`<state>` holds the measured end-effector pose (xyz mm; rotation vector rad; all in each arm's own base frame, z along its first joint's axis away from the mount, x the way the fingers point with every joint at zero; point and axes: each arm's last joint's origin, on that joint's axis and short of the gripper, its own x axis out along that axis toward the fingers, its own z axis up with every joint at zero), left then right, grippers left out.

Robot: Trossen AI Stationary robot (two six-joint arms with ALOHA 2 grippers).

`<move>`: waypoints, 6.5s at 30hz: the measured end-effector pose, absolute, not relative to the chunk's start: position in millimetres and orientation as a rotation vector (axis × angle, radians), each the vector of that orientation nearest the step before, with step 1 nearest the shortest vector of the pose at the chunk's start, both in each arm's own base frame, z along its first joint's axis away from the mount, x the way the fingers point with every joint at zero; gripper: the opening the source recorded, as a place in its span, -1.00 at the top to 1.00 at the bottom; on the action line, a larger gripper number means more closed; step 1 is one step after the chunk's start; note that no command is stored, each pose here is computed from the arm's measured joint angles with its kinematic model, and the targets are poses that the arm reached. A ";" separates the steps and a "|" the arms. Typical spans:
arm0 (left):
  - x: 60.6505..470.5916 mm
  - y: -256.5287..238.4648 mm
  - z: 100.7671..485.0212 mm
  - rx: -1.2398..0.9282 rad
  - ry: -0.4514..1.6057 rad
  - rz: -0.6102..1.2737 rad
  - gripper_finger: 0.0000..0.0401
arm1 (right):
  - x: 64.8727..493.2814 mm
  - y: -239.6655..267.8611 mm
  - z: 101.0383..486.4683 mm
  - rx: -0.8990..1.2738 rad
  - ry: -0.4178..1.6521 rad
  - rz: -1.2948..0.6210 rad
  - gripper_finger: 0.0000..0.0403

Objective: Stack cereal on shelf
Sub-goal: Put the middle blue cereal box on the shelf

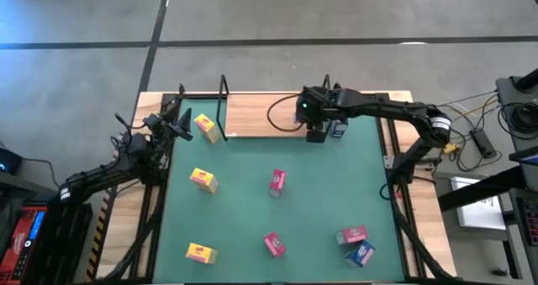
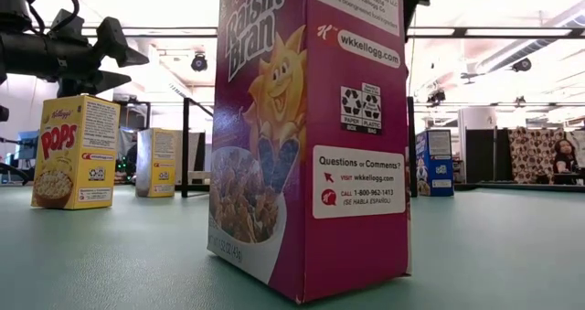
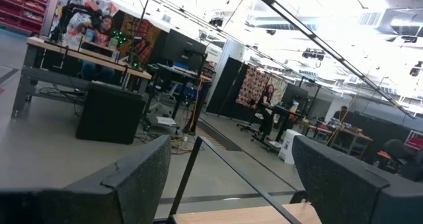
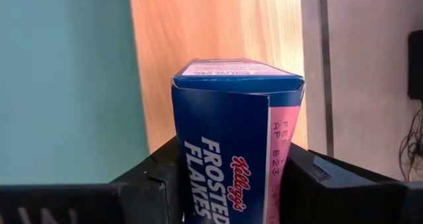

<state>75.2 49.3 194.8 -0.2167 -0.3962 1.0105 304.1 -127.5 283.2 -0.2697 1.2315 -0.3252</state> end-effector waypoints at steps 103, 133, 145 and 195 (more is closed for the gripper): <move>75.2 49.3 194.8 -0.217 -0.396 1.010 -0.49 | 287.2 -235.6 280.3 -0.221 1.140 -0.327 0.00; 75.2 49.3 194.9 -0.217 -0.396 1.010 -0.49 | 287.7 -235.2 280.2 -0.178 1.099 -0.275 0.23; 75.2 49.3 194.9 -0.217 -0.396 1.010 -0.49 | 287.4 -235.2 280.1 -0.173 1.104 -0.284 0.05; 75.2 49.3 194.8 -0.217 -0.396 1.010 -0.49 | 284.7 -233.8 295.4 -0.138 1.163 -0.293 0.01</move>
